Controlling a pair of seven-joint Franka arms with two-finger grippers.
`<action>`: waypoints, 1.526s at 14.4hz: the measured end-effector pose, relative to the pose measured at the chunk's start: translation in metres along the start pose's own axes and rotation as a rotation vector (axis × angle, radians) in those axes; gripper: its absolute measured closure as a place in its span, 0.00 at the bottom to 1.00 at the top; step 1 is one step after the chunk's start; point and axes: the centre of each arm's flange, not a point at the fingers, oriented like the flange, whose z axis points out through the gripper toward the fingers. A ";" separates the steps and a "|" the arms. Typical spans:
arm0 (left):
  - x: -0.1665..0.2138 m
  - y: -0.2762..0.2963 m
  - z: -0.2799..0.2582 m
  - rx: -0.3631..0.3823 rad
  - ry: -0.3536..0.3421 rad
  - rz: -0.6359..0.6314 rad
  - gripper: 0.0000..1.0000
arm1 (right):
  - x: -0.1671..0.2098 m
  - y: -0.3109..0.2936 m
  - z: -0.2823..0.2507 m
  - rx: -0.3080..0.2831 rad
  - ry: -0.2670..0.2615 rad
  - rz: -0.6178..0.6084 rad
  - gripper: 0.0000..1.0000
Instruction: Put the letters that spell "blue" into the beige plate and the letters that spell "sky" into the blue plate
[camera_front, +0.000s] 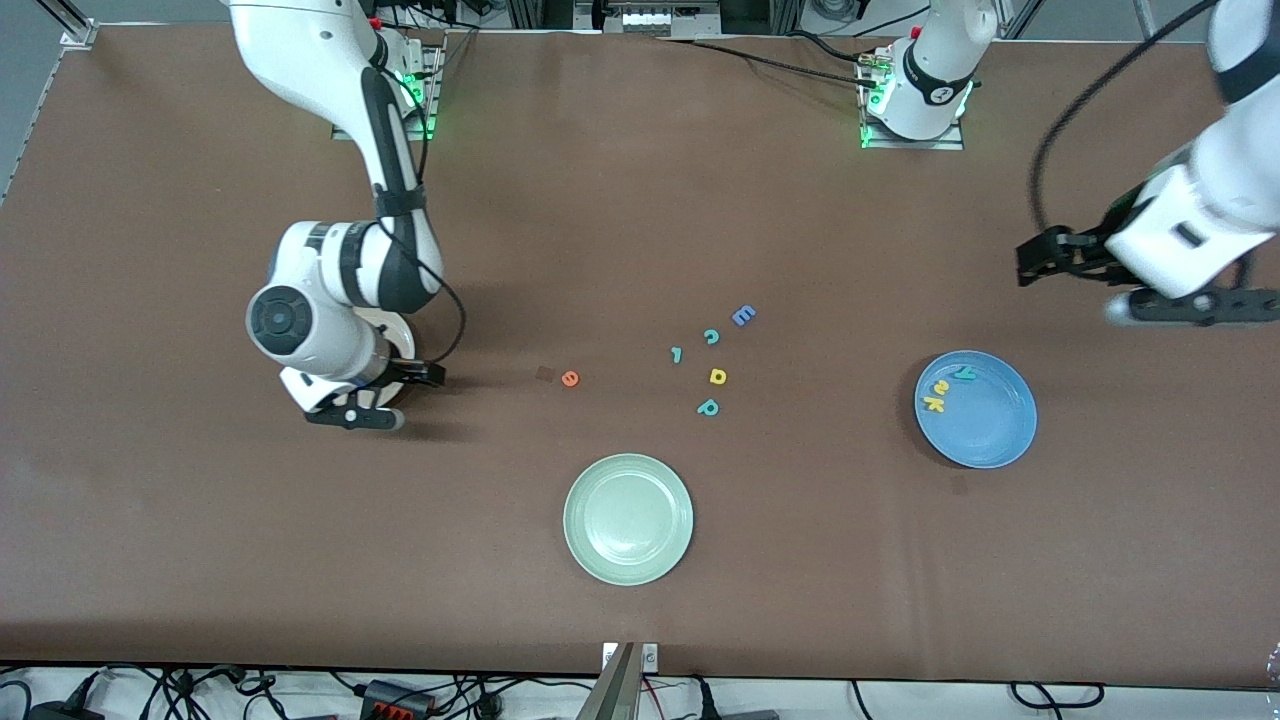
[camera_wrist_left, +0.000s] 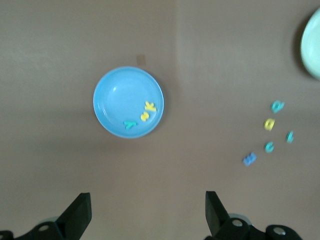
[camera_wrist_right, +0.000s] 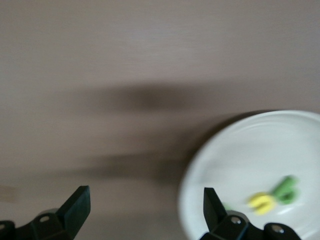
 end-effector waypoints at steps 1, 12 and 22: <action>-0.002 -0.017 -0.001 -0.014 0.040 -0.020 0.00 | -0.005 -0.022 0.001 0.015 -0.002 0.023 0.00; -0.022 -0.012 0.014 0.025 0.059 0.144 0.00 | -0.046 -0.170 0.030 0.036 0.006 0.207 0.21; -0.025 -0.006 0.016 0.027 0.035 0.159 0.00 | -0.051 -0.199 0.065 -0.003 0.025 0.193 0.31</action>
